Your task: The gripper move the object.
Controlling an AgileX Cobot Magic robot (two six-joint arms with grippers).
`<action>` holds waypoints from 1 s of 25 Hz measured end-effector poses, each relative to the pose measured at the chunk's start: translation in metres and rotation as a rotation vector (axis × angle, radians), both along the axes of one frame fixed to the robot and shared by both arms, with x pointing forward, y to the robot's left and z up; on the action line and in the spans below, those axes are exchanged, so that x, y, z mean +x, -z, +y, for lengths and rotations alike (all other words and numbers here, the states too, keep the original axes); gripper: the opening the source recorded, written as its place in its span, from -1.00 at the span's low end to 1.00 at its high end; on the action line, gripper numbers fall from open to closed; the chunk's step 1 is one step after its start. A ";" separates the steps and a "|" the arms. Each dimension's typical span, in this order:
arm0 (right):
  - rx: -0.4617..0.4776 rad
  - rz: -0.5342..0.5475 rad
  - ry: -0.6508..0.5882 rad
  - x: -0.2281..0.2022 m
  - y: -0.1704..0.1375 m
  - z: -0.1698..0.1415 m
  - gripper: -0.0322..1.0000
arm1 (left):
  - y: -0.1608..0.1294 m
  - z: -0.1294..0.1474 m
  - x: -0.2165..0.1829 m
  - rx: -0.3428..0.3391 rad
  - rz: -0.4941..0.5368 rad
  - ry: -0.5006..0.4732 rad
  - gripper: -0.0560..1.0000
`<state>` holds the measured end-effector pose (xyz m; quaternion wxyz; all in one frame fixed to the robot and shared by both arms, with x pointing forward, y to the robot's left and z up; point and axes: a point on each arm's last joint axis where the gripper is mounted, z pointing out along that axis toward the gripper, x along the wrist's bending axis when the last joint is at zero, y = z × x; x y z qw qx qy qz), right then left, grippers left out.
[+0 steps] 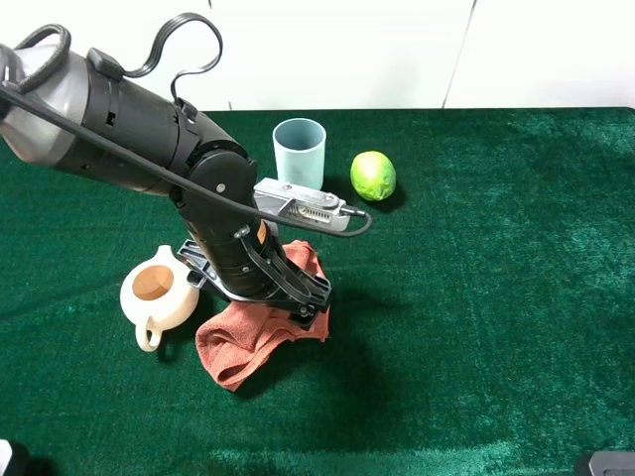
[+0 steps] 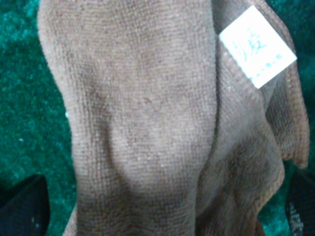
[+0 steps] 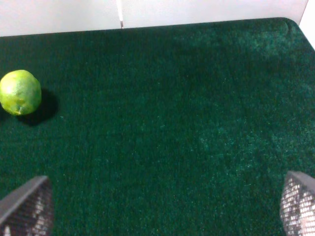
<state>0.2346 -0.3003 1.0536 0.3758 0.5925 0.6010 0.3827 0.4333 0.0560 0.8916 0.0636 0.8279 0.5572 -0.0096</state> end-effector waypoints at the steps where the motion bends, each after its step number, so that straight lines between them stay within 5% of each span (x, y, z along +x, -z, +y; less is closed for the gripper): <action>1: 0.000 0.000 0.000 0.000 0.000 0.000 0.40 | 0.000 0.000 0.000 0.003 0.003 0.000 0.97; 14: 0.000 0.000 0.000 0.000 0.000 0.000 0.40 | -0.028 -0.012 0.009 0.062 0.059 0.025 0.99; 25: 0.000 0.000 0.000 0.000 0.000 0.000 0.40 | -0.090 0.001 -0.002 0.011 0.020 0.042 0.99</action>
